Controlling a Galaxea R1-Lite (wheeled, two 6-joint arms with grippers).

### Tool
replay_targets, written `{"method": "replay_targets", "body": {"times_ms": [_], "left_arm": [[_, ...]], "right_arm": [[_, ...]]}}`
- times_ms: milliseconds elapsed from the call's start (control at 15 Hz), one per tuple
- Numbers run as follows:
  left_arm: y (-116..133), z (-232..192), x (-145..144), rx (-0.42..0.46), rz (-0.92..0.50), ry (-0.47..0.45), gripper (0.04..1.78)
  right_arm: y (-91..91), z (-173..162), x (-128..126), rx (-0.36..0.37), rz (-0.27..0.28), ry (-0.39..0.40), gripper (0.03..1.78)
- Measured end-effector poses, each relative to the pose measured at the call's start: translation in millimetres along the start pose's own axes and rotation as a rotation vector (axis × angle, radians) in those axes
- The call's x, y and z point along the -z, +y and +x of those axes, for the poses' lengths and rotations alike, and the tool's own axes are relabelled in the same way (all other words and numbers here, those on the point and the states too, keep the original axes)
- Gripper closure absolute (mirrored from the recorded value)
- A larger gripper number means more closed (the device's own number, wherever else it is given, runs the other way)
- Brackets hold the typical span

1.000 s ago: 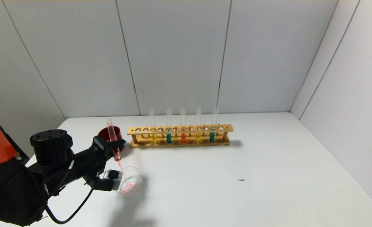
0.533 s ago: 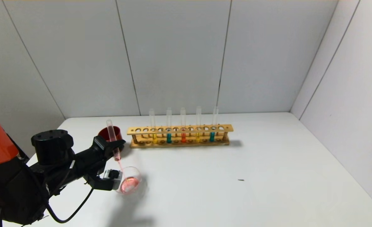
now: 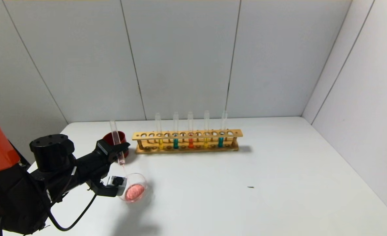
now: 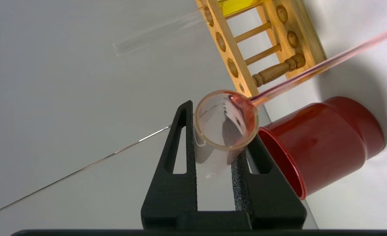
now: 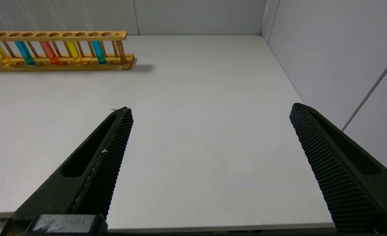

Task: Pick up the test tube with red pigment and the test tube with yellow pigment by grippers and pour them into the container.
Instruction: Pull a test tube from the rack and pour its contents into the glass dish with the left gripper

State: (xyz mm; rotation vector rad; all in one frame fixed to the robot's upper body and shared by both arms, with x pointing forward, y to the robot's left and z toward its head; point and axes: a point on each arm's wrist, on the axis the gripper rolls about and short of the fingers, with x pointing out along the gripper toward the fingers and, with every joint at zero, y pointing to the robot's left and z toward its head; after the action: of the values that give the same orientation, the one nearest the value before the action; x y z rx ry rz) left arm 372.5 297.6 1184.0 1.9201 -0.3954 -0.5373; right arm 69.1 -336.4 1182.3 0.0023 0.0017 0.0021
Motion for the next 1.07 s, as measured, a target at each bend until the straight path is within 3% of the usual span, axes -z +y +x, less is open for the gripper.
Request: {"method": "replay_targets", "body": {"times_ms": [1067], "left_arm": [[9.8, 1.3, 5.3, -0.089, 0.127, 0.044, 1.48]], "right_arm": [[0.0, 0.0, 0.0, 0.0, 0.0, 0.0, 0.06]]}}
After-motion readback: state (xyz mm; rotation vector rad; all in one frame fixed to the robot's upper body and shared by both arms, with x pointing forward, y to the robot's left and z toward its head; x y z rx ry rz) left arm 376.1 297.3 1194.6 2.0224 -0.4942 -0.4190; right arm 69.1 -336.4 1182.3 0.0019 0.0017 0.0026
